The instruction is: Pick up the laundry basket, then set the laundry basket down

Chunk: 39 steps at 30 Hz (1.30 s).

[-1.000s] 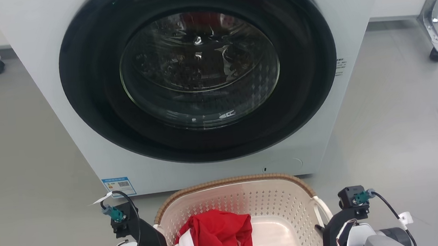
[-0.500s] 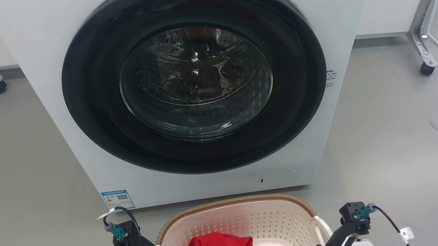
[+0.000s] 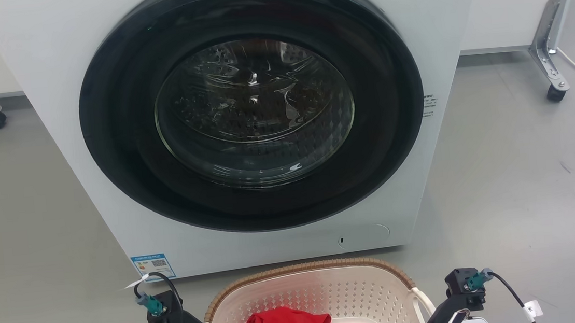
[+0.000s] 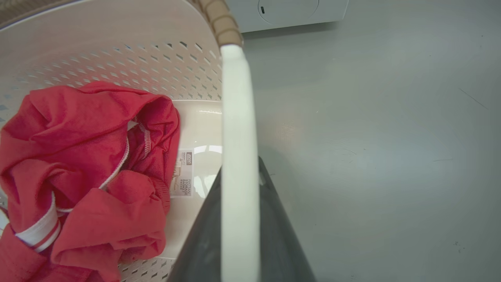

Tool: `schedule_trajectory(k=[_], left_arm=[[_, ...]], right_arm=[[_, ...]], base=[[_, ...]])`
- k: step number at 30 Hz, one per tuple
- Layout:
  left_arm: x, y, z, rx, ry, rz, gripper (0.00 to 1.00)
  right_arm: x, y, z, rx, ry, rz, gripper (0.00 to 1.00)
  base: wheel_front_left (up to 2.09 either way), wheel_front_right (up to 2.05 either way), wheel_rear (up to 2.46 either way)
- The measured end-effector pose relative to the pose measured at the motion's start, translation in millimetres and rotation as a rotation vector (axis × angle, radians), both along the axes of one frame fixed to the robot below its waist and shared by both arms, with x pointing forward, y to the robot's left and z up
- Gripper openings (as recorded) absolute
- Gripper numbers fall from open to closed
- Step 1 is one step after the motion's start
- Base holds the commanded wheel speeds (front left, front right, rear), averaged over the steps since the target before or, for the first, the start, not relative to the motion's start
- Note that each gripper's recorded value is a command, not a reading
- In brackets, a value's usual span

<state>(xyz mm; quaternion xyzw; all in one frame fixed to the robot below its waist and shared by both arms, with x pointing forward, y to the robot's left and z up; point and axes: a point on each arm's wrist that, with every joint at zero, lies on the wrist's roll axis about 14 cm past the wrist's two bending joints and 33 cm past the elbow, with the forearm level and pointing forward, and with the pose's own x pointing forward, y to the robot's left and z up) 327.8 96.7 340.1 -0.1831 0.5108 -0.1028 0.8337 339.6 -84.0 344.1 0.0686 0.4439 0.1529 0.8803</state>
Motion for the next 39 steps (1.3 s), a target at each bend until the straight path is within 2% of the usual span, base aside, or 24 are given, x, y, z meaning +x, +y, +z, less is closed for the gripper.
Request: schedule_trajectory(k=[39], left_arm=[[2.7,0.1,-7.2,0.009,-0.001,-0.008,0.00]], right_arm=[[-3.1,0.8,-9.7,0.004,0.030,0.000,0.00]], base=[[0.00,0.00,0.00]])
